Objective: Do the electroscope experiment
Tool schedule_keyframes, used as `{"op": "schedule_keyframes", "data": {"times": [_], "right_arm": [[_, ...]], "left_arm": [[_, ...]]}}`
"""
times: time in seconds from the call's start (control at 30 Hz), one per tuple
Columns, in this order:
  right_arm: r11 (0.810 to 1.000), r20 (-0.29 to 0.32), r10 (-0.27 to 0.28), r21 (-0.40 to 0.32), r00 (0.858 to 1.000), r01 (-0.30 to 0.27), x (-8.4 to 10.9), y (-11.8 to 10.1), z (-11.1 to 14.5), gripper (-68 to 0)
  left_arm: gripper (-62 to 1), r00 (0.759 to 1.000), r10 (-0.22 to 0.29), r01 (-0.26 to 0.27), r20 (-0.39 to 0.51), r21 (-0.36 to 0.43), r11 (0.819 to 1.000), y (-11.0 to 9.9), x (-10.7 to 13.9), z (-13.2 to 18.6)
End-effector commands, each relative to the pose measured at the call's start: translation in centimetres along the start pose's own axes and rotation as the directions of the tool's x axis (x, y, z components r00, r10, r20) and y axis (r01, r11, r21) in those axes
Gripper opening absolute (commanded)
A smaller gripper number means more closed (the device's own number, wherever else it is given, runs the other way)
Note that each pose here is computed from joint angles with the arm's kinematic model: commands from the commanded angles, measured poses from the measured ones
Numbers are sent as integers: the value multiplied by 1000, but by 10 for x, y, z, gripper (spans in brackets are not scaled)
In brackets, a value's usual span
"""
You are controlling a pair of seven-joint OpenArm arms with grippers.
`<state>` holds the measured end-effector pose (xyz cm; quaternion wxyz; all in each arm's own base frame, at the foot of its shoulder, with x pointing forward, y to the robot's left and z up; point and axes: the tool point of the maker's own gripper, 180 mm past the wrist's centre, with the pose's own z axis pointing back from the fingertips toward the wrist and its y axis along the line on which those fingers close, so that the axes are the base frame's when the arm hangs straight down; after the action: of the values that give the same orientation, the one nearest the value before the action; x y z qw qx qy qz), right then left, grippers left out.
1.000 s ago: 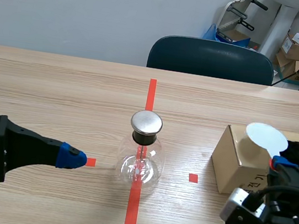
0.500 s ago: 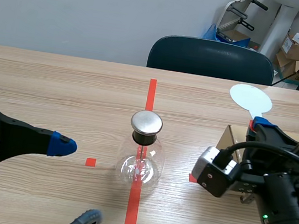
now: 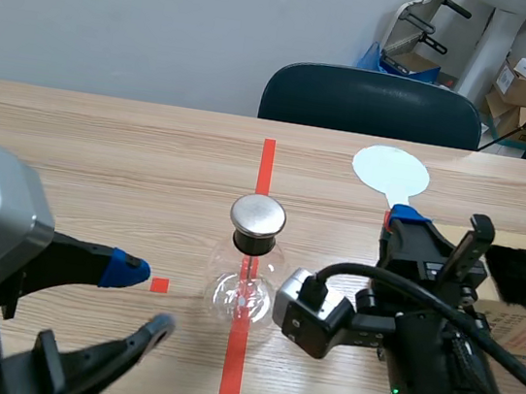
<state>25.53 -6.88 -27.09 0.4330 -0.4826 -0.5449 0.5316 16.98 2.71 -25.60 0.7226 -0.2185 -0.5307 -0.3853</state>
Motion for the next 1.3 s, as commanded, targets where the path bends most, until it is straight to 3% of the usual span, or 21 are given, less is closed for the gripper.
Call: {"op": "schedule_keyframes", "data": {"times": [0.0,0.23,0.57,1.0,1.27], "right_arm": [[999,-9,13,-39,1000,-13,-4,-9,-4,-667],[1000,-40,-15,-24,999,14,2,-6,0,-667],[1000,-77,-18,17,997,20,0,8,8,-667],[999,-80,-30,30,996,32,1,13,17,-667],[999,-81,-31,35,996,34,2,14,20,-667]], "left_arm": [[-432,1000,-13,14,16,-19,1000,-3,3,-5],[-595,999,-30,27,-35,-77,997,-12,-26,-23],[-594,998,-48,46,-51,-39,998,7,-54,-46],[-594,995,-97,96,-30,-22,995,21,-61,-71],[-594,999,-25,26,-26,38,999,41,-73,-79]]}}
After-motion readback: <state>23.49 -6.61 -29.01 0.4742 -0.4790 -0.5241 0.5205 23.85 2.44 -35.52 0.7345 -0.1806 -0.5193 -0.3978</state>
